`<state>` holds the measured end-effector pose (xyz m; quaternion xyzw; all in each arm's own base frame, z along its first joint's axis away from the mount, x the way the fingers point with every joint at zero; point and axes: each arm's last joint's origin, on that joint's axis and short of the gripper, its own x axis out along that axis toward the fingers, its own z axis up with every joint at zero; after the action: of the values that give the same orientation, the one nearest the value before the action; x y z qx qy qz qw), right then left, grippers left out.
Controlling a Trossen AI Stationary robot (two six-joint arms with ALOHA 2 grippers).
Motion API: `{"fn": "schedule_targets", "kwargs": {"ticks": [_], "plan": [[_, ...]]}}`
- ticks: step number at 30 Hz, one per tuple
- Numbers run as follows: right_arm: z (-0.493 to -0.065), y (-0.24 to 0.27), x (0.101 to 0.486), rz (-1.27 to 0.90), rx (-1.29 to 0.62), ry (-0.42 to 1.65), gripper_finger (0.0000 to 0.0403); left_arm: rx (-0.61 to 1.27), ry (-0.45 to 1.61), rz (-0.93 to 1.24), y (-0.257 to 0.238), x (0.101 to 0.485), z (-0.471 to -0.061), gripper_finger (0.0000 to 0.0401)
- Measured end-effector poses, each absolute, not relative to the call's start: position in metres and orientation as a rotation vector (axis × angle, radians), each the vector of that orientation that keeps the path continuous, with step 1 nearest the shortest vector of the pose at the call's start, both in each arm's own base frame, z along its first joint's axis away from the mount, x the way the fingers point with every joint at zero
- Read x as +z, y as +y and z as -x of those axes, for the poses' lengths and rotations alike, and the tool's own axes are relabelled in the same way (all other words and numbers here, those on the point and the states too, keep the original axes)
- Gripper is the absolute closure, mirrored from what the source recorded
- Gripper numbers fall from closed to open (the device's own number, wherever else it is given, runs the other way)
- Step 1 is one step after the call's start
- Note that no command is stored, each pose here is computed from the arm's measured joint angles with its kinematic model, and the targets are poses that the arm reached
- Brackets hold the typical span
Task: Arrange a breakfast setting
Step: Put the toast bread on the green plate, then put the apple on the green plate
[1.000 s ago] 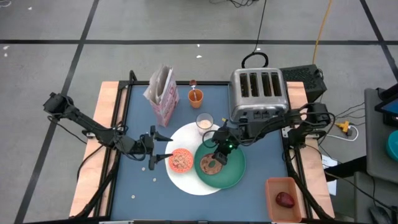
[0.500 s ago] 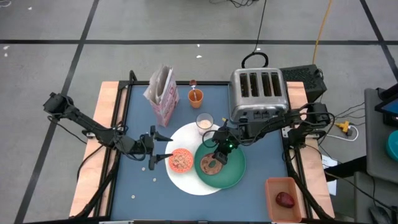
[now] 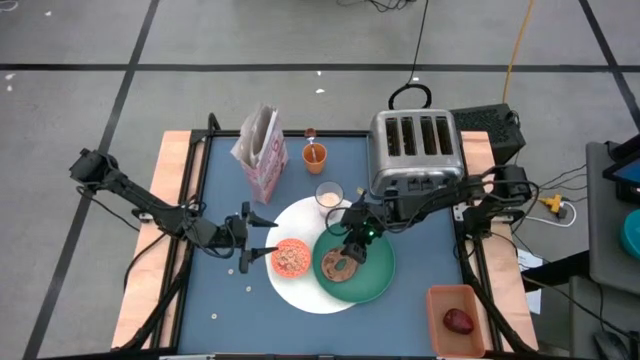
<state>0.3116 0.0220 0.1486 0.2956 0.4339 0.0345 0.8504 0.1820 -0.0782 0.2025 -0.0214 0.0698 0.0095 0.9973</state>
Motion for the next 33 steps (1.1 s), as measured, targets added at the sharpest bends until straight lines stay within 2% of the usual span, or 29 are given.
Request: {"fn": "schedule_targets", "kwargs": {"ticks": [7, 18, 23, 27, 33], "plan": [[-0.301, 0.013, 0.175, -0.628, 0.058, 0.867, 0.0197, 0.019, 0.14, 0.042, -0.078, 0.202, -0.182, 0.0093], [-0.261, 0.022, 0.228, -0.691, 0.073, 0.847, 0.0197, 0.019, 0.14, 0.042, -0.078, 0.202, -0.182, 0.0093], [-0.248, 0.03, 0.239, -0.708, 0.151, 0.87, 0.0194, 0.019, 0.141, 0.043, -0.078, 0.202, -0.182, 0.0093], [-0.244, 0.034, 0.242, -0.77, 0.213, 0.896, 0.0171, 0.019, 0.14, 0.043, -0.078, 0.202, -0.182, 0.0093], [-0.243, 0.036, 0.244, -0.74, 0.352, 0.909, 0.0118, 0.019, 0.14, 0.045, -0.078, 0.202, -0.182, 0.0093]]}}
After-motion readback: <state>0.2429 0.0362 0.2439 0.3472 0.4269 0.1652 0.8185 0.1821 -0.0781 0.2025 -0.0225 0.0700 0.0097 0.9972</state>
